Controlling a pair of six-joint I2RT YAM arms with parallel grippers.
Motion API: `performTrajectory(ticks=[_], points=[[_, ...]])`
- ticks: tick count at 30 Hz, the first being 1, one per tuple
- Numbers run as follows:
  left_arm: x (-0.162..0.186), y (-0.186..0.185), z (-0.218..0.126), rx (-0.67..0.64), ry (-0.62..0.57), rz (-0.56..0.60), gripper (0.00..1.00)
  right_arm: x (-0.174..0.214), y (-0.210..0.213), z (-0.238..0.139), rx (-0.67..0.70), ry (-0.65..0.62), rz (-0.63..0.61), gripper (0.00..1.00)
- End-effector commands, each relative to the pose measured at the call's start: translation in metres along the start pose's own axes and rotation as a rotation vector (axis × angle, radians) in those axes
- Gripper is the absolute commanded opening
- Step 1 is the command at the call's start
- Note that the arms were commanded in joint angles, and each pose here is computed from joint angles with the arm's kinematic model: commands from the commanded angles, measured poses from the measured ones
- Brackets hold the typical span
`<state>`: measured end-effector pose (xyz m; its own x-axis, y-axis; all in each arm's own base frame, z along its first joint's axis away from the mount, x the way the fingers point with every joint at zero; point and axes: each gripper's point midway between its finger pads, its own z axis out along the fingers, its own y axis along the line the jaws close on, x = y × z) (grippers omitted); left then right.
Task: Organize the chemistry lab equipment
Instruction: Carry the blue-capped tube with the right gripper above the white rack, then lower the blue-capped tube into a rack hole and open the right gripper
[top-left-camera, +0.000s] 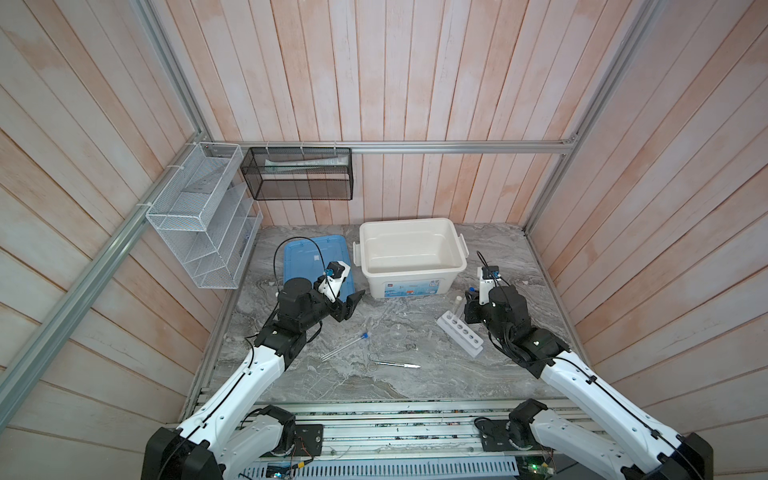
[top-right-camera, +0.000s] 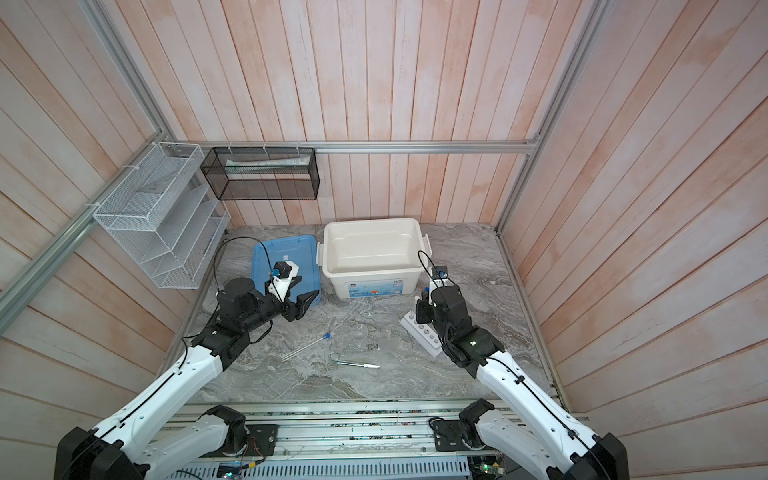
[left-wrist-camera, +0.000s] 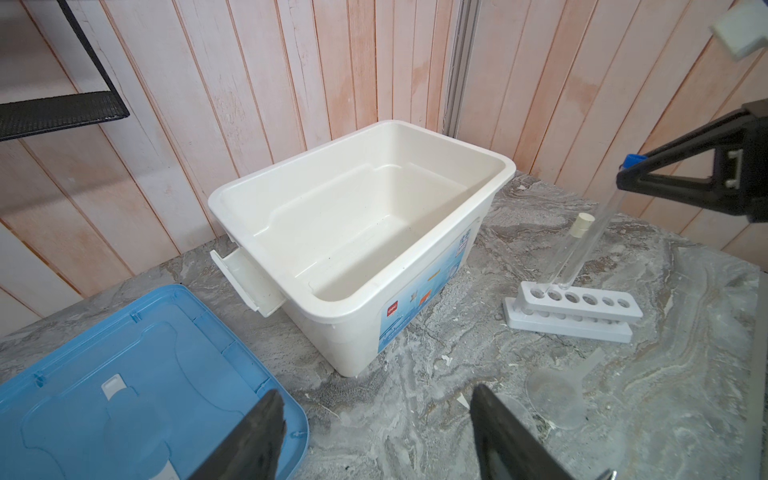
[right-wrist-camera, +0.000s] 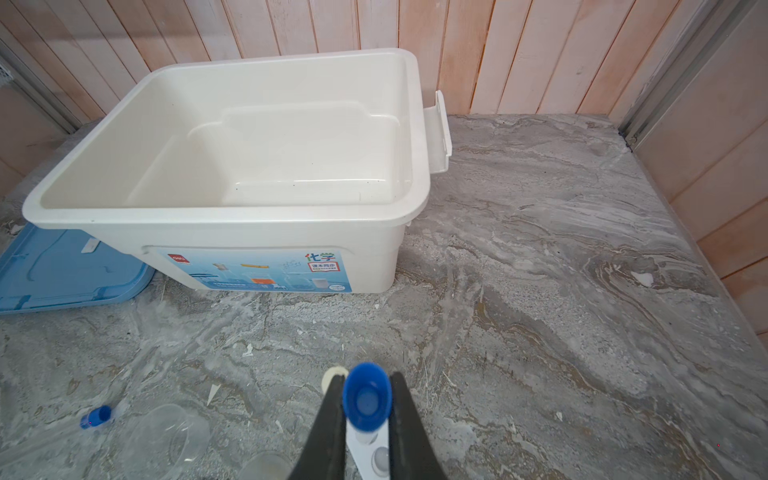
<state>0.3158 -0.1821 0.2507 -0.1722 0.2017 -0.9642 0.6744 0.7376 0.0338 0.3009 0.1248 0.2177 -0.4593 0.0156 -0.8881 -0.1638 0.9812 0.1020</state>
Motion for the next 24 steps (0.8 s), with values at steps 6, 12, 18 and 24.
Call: performTrajectory(ticks=[6, 12, 18, 24], points=[[-0.005, 0.002, 0.000, 0.005, -0.010, 0.017, 0.72, 0.001, -0.003, 0.008, 0.013, -0.024, -0.023, 0.09], [-0.005, 0.000, -0.001, 0.012, -0.011, 0.015, 0.72, 0.009, -0.003, 0.010, 0.008, -0.014, -0.017, 0.09], [-0.007, 0.000, -0.002, 0.017, -0.017, 0.020, 0.72, 0.012, -0.003, 0.010, 0.003, -0.018, -0.007, 0.09], [-0.009, -0.001, -0.003, 0.019, -0.021, 0.025, 0.72, 0.016, -0.002, 0.012, -0.005, -0.017, -0.003, 0.09]])
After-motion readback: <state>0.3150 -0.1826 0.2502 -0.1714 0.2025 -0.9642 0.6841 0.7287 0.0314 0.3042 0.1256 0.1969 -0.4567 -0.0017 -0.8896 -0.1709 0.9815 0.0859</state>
